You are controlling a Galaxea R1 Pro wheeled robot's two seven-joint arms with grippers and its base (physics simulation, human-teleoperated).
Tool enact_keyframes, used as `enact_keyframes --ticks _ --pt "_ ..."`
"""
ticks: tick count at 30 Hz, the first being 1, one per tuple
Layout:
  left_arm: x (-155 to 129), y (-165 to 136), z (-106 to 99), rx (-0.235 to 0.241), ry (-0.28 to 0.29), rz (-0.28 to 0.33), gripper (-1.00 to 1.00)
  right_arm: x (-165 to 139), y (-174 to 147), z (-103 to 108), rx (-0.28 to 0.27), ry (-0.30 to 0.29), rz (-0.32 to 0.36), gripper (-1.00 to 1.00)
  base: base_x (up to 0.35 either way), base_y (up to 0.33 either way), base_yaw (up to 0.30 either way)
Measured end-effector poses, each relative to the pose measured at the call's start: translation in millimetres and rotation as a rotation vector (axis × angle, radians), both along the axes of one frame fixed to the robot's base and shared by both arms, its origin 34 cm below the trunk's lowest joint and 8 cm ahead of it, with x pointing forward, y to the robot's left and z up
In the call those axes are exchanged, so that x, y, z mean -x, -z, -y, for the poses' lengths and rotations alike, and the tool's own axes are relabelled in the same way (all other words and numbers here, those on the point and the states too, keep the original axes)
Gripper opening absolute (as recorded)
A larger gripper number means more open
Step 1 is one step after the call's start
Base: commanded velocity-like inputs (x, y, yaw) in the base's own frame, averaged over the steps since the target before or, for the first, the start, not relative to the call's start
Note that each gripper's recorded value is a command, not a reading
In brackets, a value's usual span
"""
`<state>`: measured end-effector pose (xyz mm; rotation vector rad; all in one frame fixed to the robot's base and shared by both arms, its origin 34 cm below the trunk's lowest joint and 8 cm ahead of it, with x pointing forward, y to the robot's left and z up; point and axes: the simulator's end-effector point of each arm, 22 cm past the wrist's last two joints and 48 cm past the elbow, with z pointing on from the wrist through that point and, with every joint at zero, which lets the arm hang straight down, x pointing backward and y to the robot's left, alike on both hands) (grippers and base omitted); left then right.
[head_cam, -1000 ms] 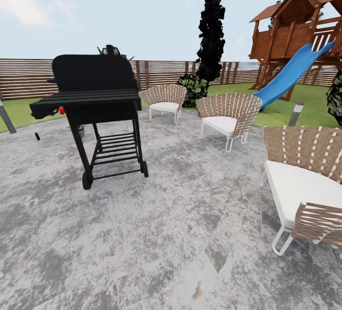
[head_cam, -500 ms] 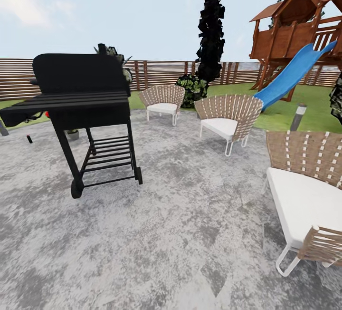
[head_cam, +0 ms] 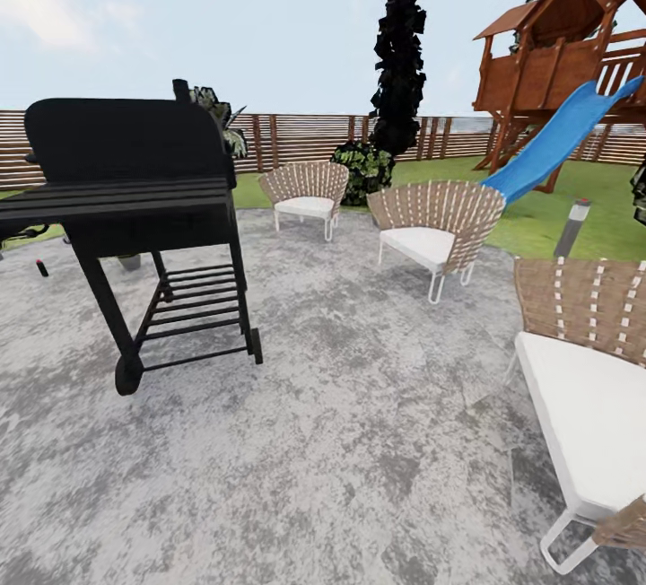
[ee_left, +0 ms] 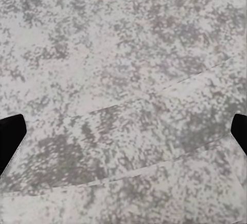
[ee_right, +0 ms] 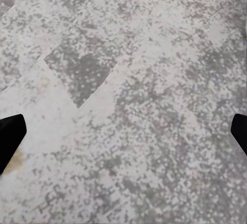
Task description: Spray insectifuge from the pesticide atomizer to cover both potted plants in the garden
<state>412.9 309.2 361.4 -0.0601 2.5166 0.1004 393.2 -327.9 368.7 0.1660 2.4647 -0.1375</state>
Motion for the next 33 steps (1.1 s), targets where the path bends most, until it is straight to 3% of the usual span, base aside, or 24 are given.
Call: enact_keyframes --ticks 16,33 --pt "-0.1 0.0 0.0 0.000 0.000 0.000 1.00 -0.1 -0.1 0.0 0.000 0.000 0.000 1.00 0.339 -0.008 0.000" --pt "-0.3 -0.2 -0.1 0.000 0.000 0.001 1.00 0.0 0.0 0.0 0.000 0.000 0.000 1.00 0.330 -0.132 0.000"
